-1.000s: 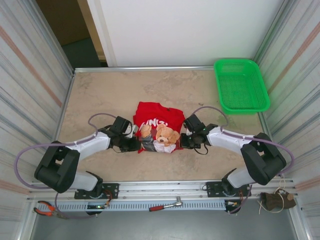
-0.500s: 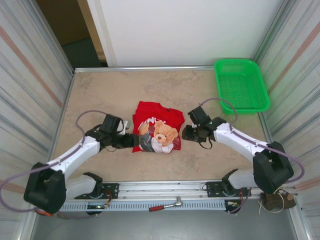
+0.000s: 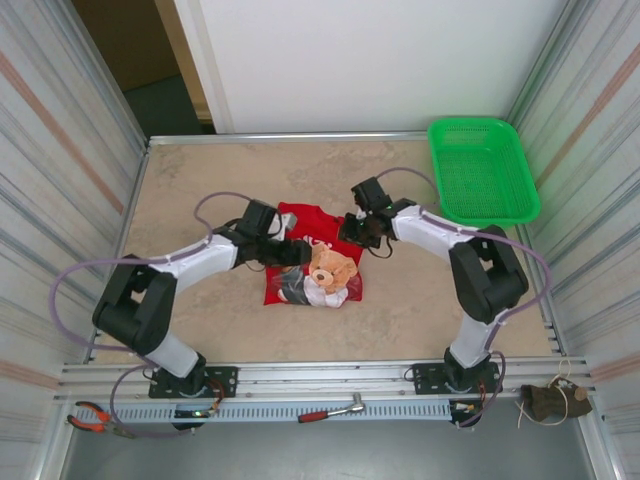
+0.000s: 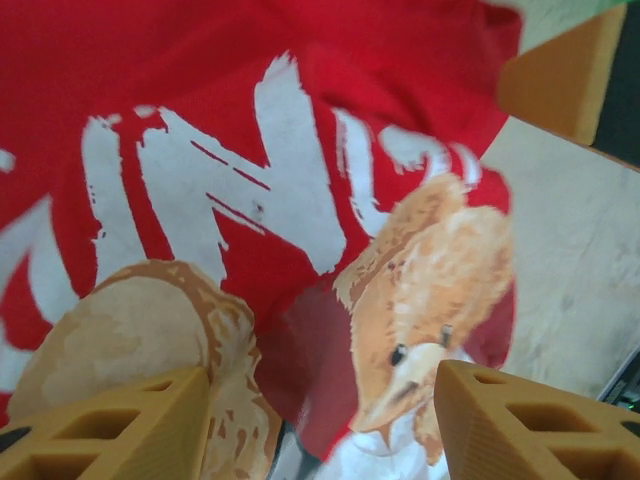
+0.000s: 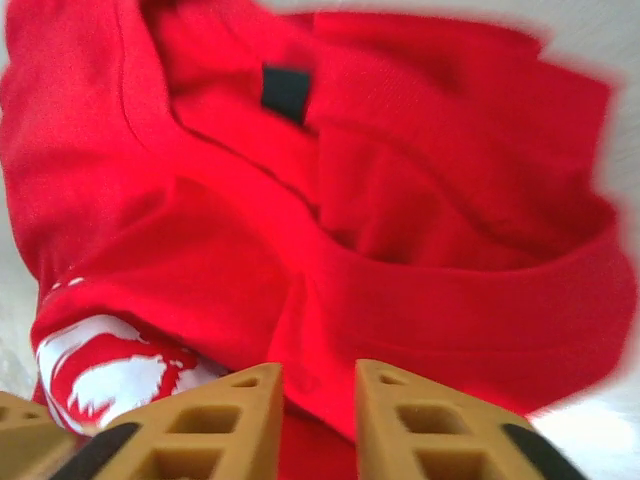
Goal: Fold the inside-out t-shirt
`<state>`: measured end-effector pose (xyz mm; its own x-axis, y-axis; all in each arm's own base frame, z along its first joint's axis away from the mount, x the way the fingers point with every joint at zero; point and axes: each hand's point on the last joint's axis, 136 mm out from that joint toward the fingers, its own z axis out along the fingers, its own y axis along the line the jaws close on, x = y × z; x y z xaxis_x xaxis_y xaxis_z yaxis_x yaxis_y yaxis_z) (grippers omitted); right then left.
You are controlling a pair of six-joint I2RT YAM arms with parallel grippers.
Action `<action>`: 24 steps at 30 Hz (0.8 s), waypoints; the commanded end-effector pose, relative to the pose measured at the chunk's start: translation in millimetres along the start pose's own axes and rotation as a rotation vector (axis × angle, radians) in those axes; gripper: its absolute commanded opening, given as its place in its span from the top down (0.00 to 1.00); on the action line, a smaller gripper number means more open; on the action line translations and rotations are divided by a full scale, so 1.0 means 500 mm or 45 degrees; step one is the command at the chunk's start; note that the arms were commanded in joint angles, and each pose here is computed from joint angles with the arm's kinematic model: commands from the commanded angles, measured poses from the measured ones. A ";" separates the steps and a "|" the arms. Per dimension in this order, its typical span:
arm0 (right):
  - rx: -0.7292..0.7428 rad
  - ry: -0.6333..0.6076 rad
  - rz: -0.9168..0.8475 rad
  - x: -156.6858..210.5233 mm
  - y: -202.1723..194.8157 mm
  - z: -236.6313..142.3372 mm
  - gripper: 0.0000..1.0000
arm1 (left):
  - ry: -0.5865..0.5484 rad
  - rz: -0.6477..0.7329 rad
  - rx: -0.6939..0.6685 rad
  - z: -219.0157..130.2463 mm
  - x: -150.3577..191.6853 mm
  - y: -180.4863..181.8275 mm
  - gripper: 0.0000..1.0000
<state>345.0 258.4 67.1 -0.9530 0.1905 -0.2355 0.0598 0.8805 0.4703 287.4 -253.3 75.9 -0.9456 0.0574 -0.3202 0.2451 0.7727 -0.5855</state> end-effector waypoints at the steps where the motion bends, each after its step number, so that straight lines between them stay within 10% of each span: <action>1: -0.008 0.091 0.113 0.064 -0.016 0.040 0.80 | 0.062 -0.048 -0.016 0.023 0.050 0.026 0.39; 8: 0.103 0.107 0.236 0.115 -0.130 0.039 0.80 | 0.207 -0.200 -0.058 0.048 0.174 0.080 0.40; 16: 0.136 -0.019 -0.107 0.148 -0.080 -0.120 0.48 | 0.051 -0.057 0.027 -0.037 0.064 -0.025 0.35; 24: 0.202 0.038 -0.109 0.302 -0.139 -0.147 0.48 | -0.005 -0.026 0.071 -0.098 0.090 -0.074 0.33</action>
<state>202.0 221.2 92.2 -0.9460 0.0805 -0.3141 -0.0611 0.9071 0.4165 244.3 -255.6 124.4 -0.9346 0.0370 -0.3539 0.2712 0.7178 -0.6412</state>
